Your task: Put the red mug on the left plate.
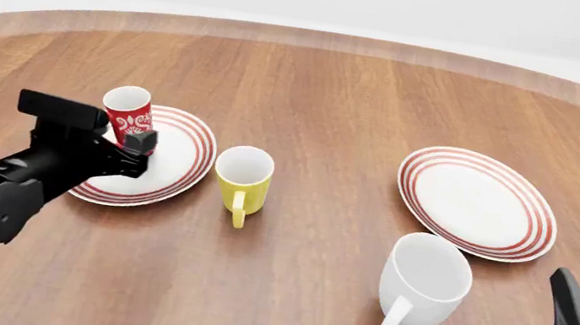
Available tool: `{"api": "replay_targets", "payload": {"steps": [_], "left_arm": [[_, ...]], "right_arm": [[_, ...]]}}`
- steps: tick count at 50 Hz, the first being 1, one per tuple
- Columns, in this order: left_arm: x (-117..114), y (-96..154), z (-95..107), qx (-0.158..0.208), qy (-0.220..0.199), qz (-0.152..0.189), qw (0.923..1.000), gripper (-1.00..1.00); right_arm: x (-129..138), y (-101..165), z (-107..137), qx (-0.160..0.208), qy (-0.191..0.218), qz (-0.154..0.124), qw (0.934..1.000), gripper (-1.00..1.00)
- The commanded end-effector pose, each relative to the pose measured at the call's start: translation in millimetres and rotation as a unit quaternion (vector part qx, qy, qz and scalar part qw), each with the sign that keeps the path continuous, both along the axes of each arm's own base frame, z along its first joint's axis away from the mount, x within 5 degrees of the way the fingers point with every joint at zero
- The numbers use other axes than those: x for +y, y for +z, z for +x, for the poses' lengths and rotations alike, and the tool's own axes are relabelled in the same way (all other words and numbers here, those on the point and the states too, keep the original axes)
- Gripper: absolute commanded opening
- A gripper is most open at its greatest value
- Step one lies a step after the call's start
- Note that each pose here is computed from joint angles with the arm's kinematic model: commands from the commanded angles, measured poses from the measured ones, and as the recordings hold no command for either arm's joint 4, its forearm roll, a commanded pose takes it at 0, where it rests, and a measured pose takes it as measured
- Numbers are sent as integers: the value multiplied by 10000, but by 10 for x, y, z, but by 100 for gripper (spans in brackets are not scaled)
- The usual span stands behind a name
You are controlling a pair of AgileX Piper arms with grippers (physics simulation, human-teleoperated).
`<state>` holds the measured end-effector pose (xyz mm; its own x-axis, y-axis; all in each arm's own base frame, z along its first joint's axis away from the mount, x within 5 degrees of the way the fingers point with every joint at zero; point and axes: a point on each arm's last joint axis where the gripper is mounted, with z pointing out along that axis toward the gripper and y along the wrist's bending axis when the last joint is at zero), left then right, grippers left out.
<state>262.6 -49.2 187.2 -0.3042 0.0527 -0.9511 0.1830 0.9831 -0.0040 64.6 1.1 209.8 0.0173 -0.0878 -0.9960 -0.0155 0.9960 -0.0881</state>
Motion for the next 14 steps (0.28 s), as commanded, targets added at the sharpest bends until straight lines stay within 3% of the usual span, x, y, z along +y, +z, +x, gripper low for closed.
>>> {"api": "replay_targets", "payload": {"steps": [1,14], "left_arm": [[-116,137,-132,-161,-255,-85,9995,100],[-231,263,-261,-313,-509,-250,9979,100]], "right_arm": [[0,0,2,2,2,-4,10000,100],[1,0,2,5,5,-10,10000,100]]}}
